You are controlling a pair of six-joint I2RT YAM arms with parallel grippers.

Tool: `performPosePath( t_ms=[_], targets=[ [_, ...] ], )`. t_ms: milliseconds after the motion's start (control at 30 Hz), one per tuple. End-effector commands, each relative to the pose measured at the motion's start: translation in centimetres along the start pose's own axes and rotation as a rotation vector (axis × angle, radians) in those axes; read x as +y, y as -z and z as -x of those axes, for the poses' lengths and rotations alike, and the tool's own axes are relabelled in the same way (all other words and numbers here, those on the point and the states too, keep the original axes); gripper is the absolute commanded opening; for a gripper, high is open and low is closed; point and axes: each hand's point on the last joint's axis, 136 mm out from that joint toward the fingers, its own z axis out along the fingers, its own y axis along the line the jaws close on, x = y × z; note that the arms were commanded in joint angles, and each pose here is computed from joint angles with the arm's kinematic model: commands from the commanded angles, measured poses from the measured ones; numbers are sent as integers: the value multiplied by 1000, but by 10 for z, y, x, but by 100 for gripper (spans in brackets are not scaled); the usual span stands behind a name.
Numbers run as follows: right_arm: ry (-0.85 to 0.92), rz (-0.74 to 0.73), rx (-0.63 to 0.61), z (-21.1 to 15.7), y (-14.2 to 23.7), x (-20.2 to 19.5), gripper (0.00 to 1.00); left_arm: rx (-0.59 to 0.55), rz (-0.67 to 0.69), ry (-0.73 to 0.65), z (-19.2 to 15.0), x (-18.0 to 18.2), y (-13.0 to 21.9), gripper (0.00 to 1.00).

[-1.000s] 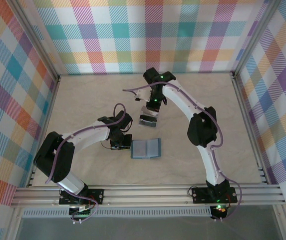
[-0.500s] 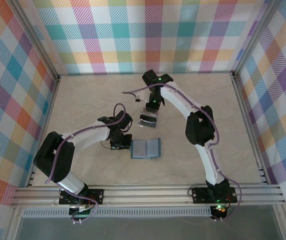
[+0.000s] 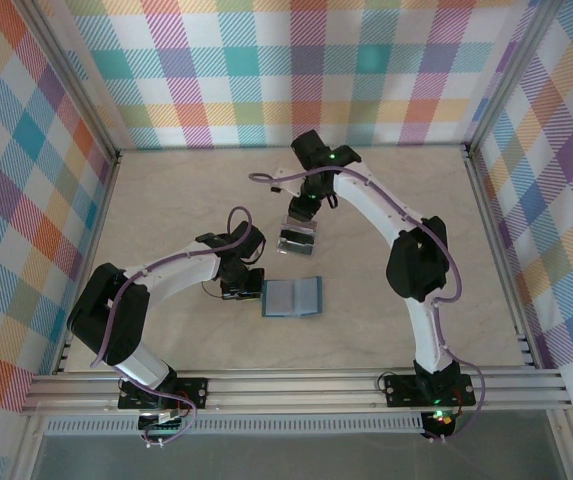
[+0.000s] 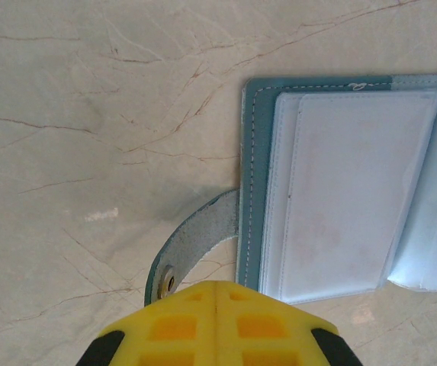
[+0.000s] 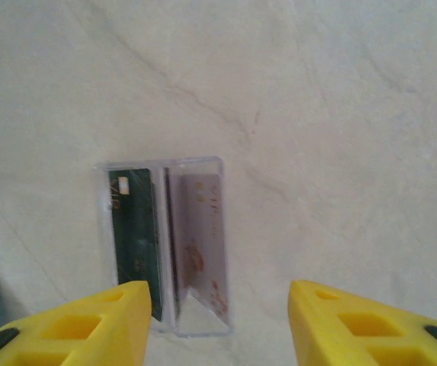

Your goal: Take the credit cards out of the card holder

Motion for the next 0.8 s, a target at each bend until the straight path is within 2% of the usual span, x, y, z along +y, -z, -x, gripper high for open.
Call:
performPosePath(
  t_ms=[0,267,767],
  targets=[
    [-35,73,33,-10,-15,15,54,13,7,11,-6,6,3,0],
    [-42,31,101,-24,-47,4,60,11,8,8,-7,7,4,0],
    [-75,-13,135,-39,-63,-13,63,13,9,10,-8,8,4,0]
  ],
)
